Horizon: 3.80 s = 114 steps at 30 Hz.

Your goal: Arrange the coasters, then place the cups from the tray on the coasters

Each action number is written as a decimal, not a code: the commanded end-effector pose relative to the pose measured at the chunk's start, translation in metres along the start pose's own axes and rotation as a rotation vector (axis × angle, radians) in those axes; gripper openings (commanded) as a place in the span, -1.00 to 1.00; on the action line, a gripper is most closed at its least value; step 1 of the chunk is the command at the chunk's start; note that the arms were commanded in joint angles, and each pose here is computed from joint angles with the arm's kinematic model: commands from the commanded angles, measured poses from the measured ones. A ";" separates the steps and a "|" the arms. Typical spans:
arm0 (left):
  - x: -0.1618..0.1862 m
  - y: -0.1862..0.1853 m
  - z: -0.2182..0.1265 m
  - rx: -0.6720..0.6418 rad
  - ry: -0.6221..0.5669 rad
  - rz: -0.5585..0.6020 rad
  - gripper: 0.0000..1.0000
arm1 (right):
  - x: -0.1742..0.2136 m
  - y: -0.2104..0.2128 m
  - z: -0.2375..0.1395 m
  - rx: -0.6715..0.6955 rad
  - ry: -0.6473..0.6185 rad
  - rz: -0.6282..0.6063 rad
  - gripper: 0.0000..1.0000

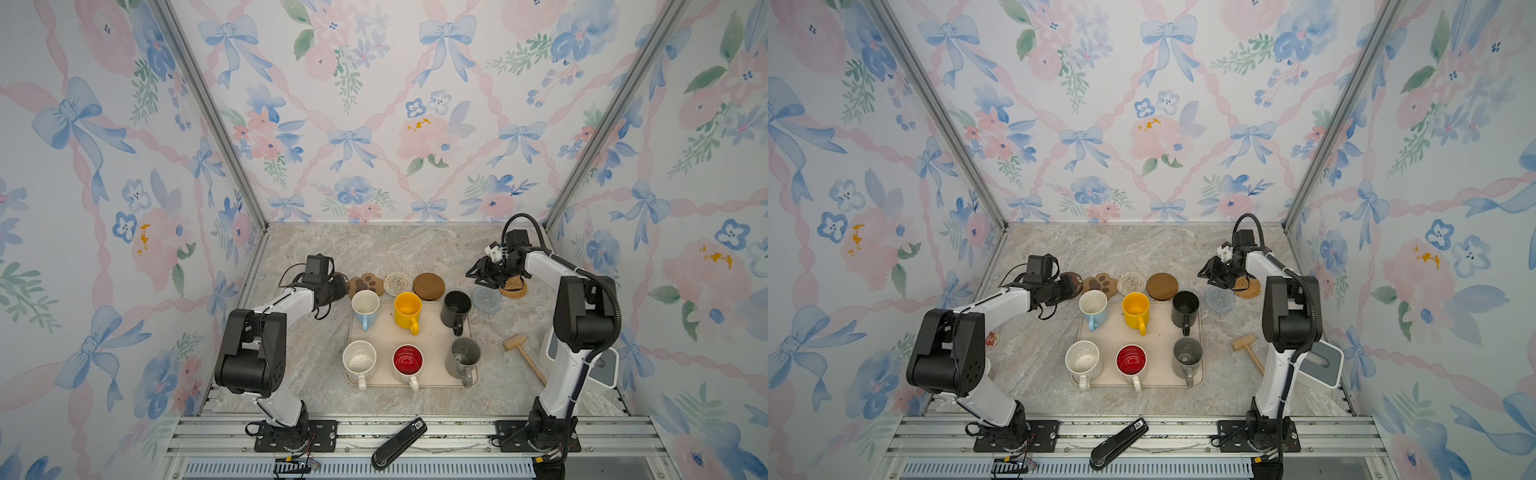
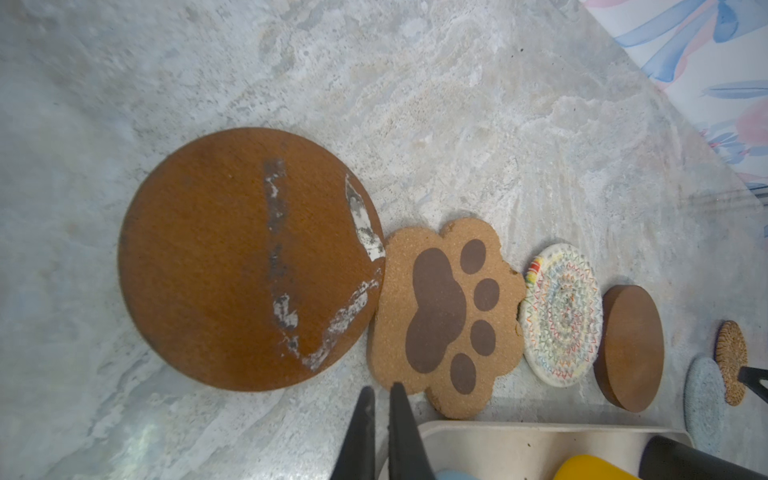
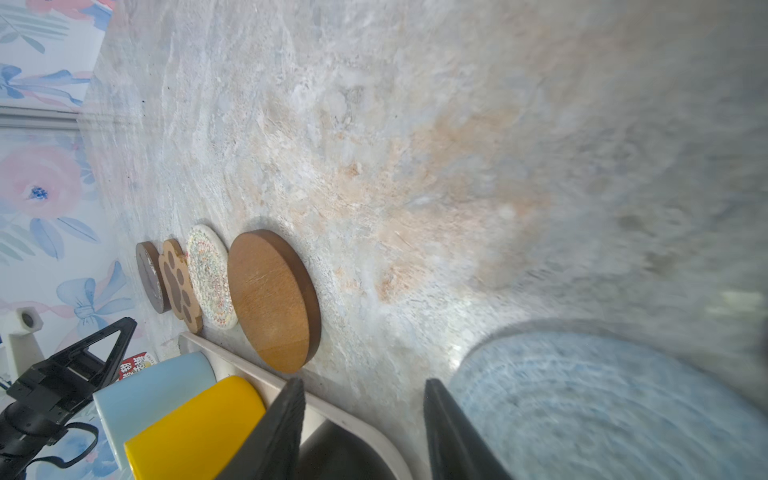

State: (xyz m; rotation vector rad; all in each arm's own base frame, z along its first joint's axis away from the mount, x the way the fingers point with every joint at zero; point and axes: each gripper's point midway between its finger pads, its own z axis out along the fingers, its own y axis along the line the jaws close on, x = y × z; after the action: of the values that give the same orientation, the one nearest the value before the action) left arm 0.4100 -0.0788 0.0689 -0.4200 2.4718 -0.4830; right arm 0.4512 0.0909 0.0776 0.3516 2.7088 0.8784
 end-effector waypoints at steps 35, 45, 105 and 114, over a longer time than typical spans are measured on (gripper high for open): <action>0.005 -0.011 0.009 -0.002 0.023 0.014 -0.84 | -0.044 -0.139 -0.035 0.319 -0.090 0.229 -0.37; 0.004 -0.011 0.010 -0.001 0.024 0.014 -0.84 | -0.049 -0.116 0.010 0.293 -0.013 0.176 -0.37; 0.017 0.000 0.008 -0.027 0.036 0.014 -0.83 | 0.055 -0.032 0.060 0.264 0.275 -0.030 -0.39; 0.016 -0.001 0.007 -0.025 0.034 0.015 -0.83 | 0.057 -0.031 0.058 0.260 0.271 -0.024 -0.39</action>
State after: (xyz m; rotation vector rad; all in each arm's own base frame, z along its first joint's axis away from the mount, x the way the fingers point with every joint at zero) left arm 0.4064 -0.0883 0.0550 -0.4036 2.5109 -0.4652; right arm 0.4490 0.1221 0.0305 0.2092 2.9170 0.6895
